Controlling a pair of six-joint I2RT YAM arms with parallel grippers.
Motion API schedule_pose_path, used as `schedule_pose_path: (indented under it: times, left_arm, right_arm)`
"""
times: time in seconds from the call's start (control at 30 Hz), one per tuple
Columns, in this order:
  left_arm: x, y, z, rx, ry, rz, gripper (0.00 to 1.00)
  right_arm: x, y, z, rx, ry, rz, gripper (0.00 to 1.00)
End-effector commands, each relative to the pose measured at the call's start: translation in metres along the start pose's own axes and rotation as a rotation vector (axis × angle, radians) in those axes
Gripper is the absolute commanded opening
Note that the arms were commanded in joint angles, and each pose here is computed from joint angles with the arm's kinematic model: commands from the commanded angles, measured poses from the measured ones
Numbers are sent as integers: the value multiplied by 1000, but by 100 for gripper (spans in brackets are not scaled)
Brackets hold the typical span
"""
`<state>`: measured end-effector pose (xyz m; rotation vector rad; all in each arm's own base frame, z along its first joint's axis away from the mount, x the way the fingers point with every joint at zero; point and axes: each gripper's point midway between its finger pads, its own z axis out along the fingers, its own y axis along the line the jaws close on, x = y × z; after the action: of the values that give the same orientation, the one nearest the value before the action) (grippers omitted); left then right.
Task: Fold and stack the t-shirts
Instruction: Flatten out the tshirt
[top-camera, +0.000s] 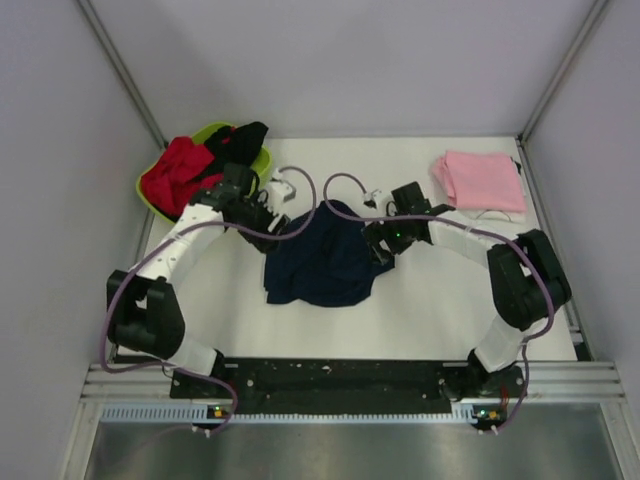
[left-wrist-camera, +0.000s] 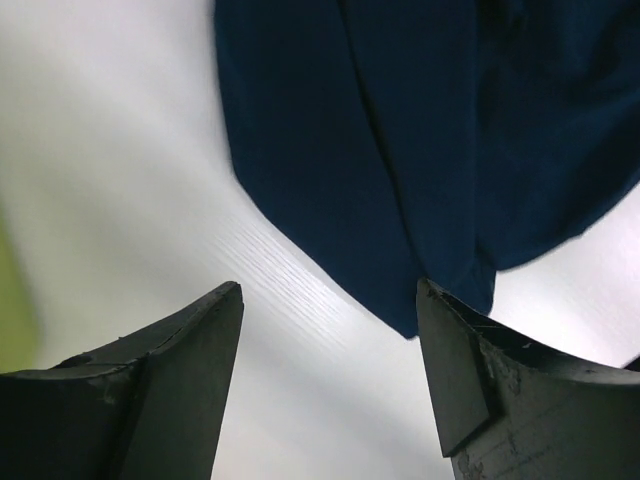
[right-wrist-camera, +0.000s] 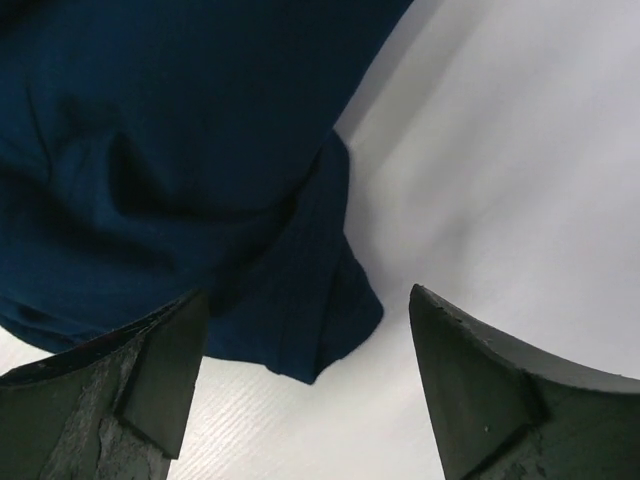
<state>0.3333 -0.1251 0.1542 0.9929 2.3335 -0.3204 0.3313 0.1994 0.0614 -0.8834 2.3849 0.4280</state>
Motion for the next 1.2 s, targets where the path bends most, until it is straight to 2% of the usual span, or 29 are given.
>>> schedule_pose_path:
  times: [0.0,0.07,0.17,0.2,0.23,0.3,0.33,0.43,0.53,0.7,0.83,0.9,1.0,1.17]
  left_arm:
    - [67,-18,41,74,161,-31,74]
    - [85,-28,57,121,209,-37,73]
    - [93,-41,73,195,236,-54,70]
    - [92,-45,77,229,234,-54,63]
    - [92,-50,78,266,243,-55,49]
    - [87,-61,79,363,250,-43,5]
    - [85,-62,77,383,268,-48,0]
    - [67,-42,69,312,255,-33,0]
    - [31,-1,40,139,158,-12,0]
    - [-44,59,-70,-206,-102,60,0]
    - [-71,84,-160,-505,-249,122,0]
    - [-70,90,-191,-572,-232,100,0]
    - [-68,93,-223,-651,-226,106,0]
    - [-71,100,-254,-739,-231,101,0]
  right_arm:
    - [6,14,18,-83,87,25,75]
    - [22,19,23,-108,143,63,59]
    - [34,24,19,-115,173,86,19]
    - [33,24,16,-109,167,87,11]
    - [29,23,9,-97,152,83,2]
    - [10,21,-8,-69,91,75,0]
    - [-4,20,-21,-48,44,73,0]
    - [-64,22,-79,-2,-159,31,0]
    - [-119,26,-154,58,-377,-38,0]
    - [-174,31,-284,193,-693,-112,0]
    - [-177,38,-349,258,-836,-129,0]
    - [-171,44,-366,264,-875,-135,0]
    - [-158,46,-383,295,-912,-119,0]
    - [-141,39,-411,394,-959,-104,0]
